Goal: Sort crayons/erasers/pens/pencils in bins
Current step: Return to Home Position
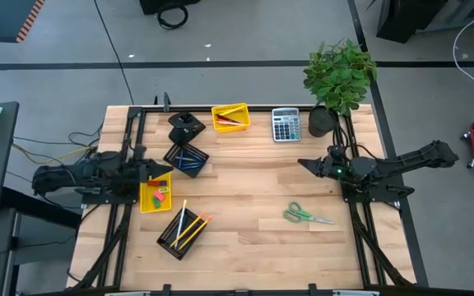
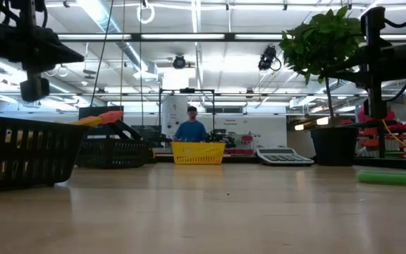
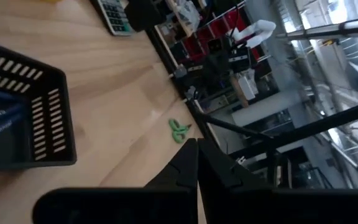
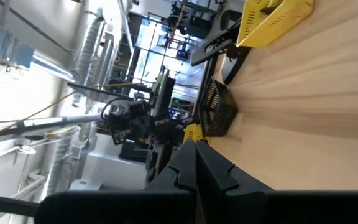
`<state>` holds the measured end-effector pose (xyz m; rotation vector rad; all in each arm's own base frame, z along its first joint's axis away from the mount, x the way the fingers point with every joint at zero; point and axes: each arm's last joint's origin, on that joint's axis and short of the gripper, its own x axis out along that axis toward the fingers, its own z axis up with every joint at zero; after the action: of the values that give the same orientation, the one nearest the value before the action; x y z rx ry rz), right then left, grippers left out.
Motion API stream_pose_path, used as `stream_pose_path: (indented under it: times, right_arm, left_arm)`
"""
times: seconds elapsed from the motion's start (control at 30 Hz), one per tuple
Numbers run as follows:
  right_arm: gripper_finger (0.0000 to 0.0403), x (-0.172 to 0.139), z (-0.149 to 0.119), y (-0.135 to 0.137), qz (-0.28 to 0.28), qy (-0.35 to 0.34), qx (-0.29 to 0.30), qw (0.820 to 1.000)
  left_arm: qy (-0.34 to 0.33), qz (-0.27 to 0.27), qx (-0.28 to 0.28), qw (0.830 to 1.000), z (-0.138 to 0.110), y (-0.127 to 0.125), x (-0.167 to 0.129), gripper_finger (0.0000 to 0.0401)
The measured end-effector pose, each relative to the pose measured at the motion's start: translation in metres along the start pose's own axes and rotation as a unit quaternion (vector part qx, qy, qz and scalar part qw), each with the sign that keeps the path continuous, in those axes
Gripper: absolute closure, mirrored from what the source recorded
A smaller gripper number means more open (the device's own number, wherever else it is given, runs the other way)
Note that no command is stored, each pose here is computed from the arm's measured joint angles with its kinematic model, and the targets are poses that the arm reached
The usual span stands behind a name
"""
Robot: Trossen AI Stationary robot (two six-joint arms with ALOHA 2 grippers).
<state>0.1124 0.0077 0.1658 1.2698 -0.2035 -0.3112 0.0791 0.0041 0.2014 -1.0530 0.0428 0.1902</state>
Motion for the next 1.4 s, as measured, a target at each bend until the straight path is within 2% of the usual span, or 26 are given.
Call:
stream_pose_path:
  times: [0.1,0.23,0.37,0.5,0.63,0.73,0.9,0.97,1.0,1.07,1.1,1.2,1.27,1.33,1.4]
  right_arm:
    - [0.0394,0.0,0.0,0.0,-0.002,-0.008,0.0,1.0]
    - [0.0394,0.0,0.001,0.0,-0.005,-0.011,-0.003,1.0]
    - [0.0394,0.0,-0.001,-0.008,-0.039,-0.001,-0.063,0.997]
    - [0.0394,0.0,-0.002,-0.009,-0.045,0.001,-0.074,0.996]
    - [0.0394,0.0,-0.002,-0.01,-0.048,0.004,-0.098,0.994]
    - [0.0394,-0.001,-0.002,-0.011,-0.052,0.008,-0.149,0.987]
    - [0.0394,-0.001,-0.003,-0.017,-0.078,0.03,-0.251,0.964]
    - [0.0394,-0.001,-0.004,-0.018,-0.079,0.035,-0.291,0.953]
    - [0.0394,-0.001,-0.004,-0.018,-0.08,0.038,-0.315,0.945]
    - [0.0394,-0.001,-0.004,-0.018,-0.081,0.043,-0.354,0.931]
    - [0.0394,-0.001,-0.004,-0.018,-0.08,0.044,-0.373,0.924]
    - [0.0394,-0.001,-0.004,-0.019,-0.078,0.048,-0.418,0.904]
    - [0.0394,-0.001,-0.004,-0.019,-0.076,0.051,-0.448,0.889]
    - [0.0394,-0.001,-0.004,-0.019,-0.075,0.054,-0.48,0.872]
    - [0.0394,-0.001,-0.004,-0.019,-0.073,0.056,-0.508,0.856]
  left_arm:
    - [-0.009,-0.017,-0.001,1.0,-0.004,0.006,0.006,0.0392]
    - [-0.016,-0.027,0.026,0.999,-0.006,0.009,0.01,0.0395]
    - [-0.008,-0.016,0.04,0.999,-0.011,0.016,0.013,0.0392]
    - [0.005,-0.021,0.022,1.0,-0.016,0.022,0.016,0.0396]
    - [-0.009,-0.014,0.035,0.999,-0.014,0.023,0.017,0.0393]
    - [-0.023,0.0,0.037,0.999,-0.012,0.025,0.017,0.0394]
    - [-0.029,0.007,0.042,0.999,-0.011,0.026,0.017,0.0379]
    - [-0.028,0.009,0.068,0.997,-0.011,0.026,0.017,0.0368]
    - [-0.028,0.011,0.101,0.994,-0.011,0.026,0.017,0.0364]
    - [-0.026,0.014,0.197,0.98,-0.011,0.027,0.018,0.0361]
    - [-0.025,0.015,0.256,0.966,-0.011,0.027,0.018,0.0361]
    - [-0.022,0.02,0.424,0.905,-0.011,0.027,0.018,0.0366]
    - [-0.02,0.022,0.493,0.869,-0.011,0.027,0.018,0.037]
    - [-0.019,0.023,0.541,0.841,-0.011,0.027,0.018,0.0374]
    - [-0.02,0.022,0.567,0.823,-0.011,0.026,0.018,0.0376]
